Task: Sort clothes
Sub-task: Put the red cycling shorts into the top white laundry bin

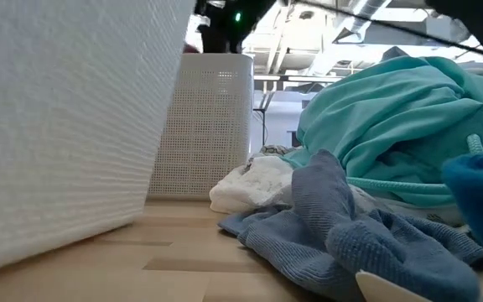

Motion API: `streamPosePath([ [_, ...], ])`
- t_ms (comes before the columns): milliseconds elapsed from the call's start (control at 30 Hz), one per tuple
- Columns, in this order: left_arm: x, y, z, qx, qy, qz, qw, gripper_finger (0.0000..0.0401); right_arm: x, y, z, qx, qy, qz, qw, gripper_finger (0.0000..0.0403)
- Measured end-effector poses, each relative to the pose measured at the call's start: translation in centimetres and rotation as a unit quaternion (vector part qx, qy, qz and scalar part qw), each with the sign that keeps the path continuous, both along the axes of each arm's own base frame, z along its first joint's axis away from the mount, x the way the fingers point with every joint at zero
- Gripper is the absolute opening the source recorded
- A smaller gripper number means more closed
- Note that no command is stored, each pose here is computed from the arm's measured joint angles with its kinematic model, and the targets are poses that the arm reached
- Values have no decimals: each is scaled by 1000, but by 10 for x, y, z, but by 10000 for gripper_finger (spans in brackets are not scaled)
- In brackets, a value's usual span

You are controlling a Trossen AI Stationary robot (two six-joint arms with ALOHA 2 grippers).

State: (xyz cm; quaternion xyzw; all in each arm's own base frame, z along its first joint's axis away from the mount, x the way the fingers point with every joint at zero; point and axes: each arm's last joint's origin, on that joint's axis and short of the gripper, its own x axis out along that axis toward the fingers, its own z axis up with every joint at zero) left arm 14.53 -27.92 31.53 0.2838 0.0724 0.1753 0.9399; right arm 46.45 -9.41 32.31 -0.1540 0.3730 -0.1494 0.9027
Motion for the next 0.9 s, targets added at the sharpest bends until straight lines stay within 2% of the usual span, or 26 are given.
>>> streamPosePath([
  [233,0,0,0,0,0,0,1000,80,-2,-13,-3,41,-11,-37,998,8],
  [400,0,0,0,-1,0,0,1000,80,-7,-17,-9,67,19,-32,997,16],
  [533,0,0,0,-1,0,0,1000,80,-10,-13,-7,105,25,16,994,25],
  [633,0,0,0,-1,0,0,1000,80,-12,-7,0,137,16,80,987,30],
  [733,0,0,0,-1,0,0,1000,80,-17,1,6,169,15,157,973,41],
  [900,3,1,0,-4,0,5,1000,80,-26,6,4,177,59,195,963,101],
])
